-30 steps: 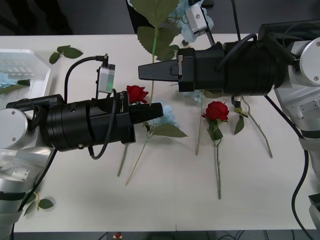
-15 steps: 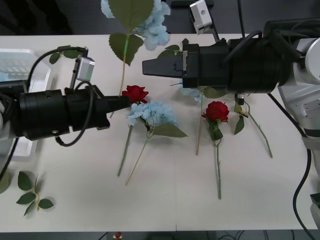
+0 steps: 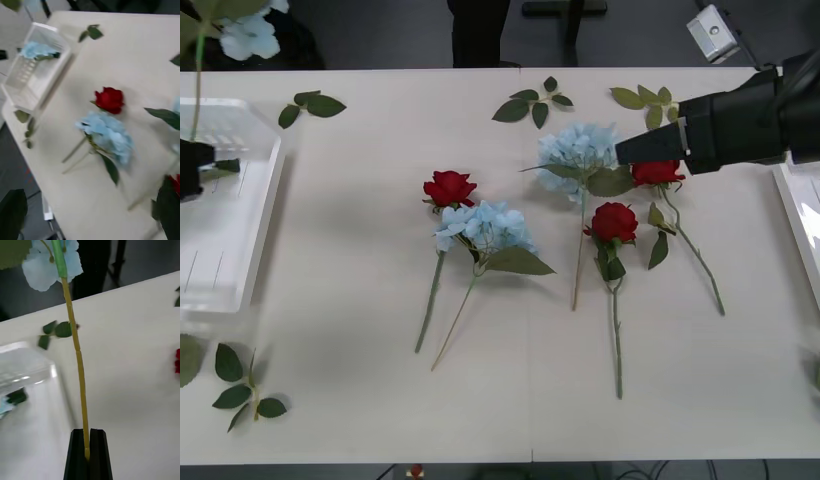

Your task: Place the red flowers into the right box and the blue flowers into the left box. If a person shows an open palm, hand one flower to the person first, then continue sorting.

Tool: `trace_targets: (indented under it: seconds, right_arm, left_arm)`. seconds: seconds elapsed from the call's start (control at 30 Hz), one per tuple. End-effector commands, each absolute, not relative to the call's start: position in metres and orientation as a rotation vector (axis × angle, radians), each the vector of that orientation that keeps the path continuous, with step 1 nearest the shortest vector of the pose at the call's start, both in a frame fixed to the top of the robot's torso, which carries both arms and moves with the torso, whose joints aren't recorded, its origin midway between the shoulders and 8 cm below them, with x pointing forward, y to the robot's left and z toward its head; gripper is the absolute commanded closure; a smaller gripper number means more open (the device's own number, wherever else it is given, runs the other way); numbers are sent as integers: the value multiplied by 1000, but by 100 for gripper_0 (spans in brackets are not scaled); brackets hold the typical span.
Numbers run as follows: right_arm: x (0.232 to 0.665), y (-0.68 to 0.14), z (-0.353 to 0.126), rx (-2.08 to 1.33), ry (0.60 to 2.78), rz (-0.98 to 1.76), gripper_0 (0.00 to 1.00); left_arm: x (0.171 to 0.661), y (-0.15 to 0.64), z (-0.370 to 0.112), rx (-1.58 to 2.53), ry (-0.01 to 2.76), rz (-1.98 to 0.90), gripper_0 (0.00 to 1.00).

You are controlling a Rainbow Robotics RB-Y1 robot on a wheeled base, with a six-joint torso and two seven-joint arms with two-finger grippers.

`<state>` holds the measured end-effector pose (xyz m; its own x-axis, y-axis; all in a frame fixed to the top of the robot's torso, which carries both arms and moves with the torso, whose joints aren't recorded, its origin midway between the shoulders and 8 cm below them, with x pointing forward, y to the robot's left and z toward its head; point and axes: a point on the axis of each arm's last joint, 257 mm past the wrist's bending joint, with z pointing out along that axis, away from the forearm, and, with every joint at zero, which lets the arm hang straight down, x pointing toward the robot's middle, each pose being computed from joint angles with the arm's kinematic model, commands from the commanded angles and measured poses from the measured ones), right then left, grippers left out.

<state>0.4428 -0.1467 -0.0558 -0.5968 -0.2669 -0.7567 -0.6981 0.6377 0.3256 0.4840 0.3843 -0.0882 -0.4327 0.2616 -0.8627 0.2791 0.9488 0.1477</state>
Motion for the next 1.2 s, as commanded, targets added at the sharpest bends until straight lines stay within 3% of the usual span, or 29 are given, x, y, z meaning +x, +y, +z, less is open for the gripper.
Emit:
trace_targets:
  seconds: [0.03,0.37,1.03,1.07,1.1,1.13,1.2]
  right_arm:
    - [458,-178,-63,-690,2265,651,0]
    - [486,-277,-131,-440,2542,296,0]
    - [537,-322,-222,-265,2596,105,0]
    - [539,-322,-224,-264,2594,101,0]
    - [540,-324,-227,-257,2594,97,0]
    - [541,-325,-230,-257,2594,88,0]
    - [544,-327,-235,-259,2593,71,0]
  left_arm:
    - [465,455,-76,346,2069,235,100]
    - [429,565,-109,153,2102,423,100]
    - [465,590,-199,13,2167,312,100]
    - [465,589,-201,9,2170,302,96]
    - [466,587,-202,12,2168,297,74]
    - [467,584,-204,16,2173,286,63]
    - [467,580,-206,19,2174,270,53]
